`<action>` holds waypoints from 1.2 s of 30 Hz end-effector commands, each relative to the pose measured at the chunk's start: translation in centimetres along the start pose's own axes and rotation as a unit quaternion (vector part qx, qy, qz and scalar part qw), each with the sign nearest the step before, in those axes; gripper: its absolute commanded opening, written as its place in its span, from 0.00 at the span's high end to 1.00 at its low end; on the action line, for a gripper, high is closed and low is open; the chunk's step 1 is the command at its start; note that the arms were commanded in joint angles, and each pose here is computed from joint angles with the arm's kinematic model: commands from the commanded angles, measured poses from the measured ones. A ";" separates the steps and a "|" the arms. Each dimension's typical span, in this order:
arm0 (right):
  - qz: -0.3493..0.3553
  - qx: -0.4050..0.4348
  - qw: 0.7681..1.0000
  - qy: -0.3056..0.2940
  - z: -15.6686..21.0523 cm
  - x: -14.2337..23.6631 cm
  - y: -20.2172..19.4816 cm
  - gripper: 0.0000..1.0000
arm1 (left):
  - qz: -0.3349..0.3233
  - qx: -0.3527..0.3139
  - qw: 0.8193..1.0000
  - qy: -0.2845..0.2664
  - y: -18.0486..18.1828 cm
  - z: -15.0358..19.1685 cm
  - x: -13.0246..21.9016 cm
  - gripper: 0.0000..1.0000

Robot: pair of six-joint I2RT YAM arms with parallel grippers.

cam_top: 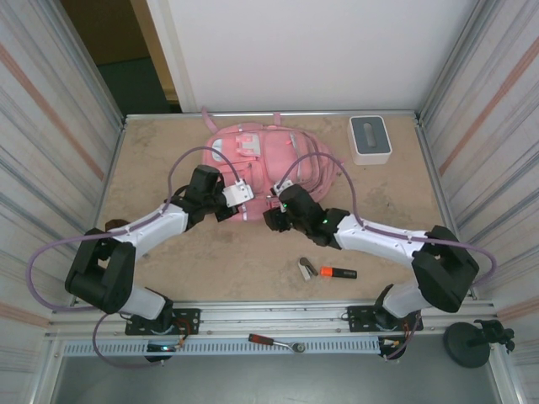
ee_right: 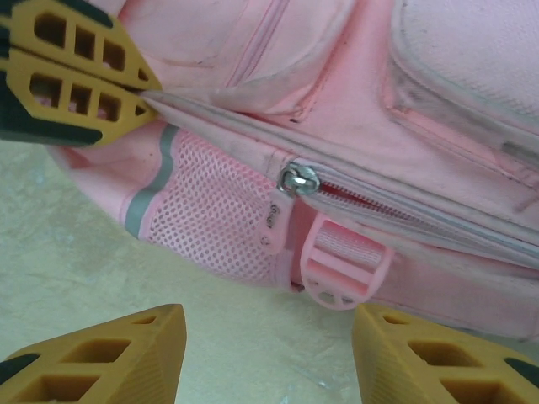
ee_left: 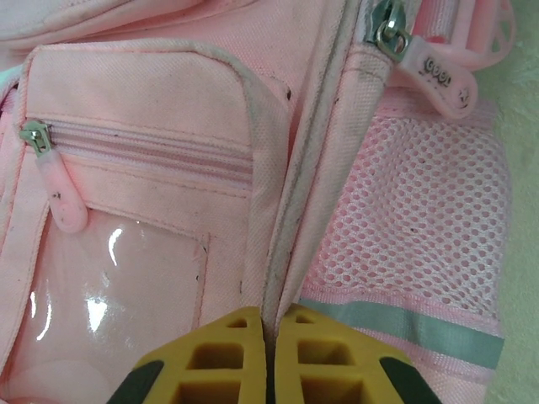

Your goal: Pack the student bag

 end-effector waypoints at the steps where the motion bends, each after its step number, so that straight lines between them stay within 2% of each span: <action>1: 0.083 0.028 0.996 -0.028 -1.3 -0.7 -0.7 0.44 | 0.010 0.017 0.998 -0.053 0.2 -2.1 1.5 1.00; 12: 0.160 0.060 0.984 -0.058 -2.2 -3.1 -0.1 0.32 | 0.021 0.025 0.997 -0.066 0.1 -2.3 1.7 1.00; 19: 0.199 0.080 0.975 -0.060 -2.8 -3.9 -0.6 0.32 | 0.024 0.028 0.997 -0.068 0.0 -2.3 1.7 1.00; 28: 0.210 0.074 0.973 -0.059 -3.3 -3.0 -1.5 0.44 | 0.023 0.029 0.997 -0.064 0.1 -2.2 1.4 1.00; 36: 0.205 0.080 0.974 -0.047 -2.7 -3.0 -1.5 0.65 | 0.023 0.029 0.997 -0.063 0.2 -2.2 1.3 1.00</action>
Point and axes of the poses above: each hand's point on the last joint's axis, 136 mm out from that joint toward the fingers, its own x axis back along the fingers, its own y axis along the line the jaws close on, z = x × y, the point moved 4 cm from there along x, back along the fingers, and after that the axes turned 9 degrees about x, right-handed, at the moved point
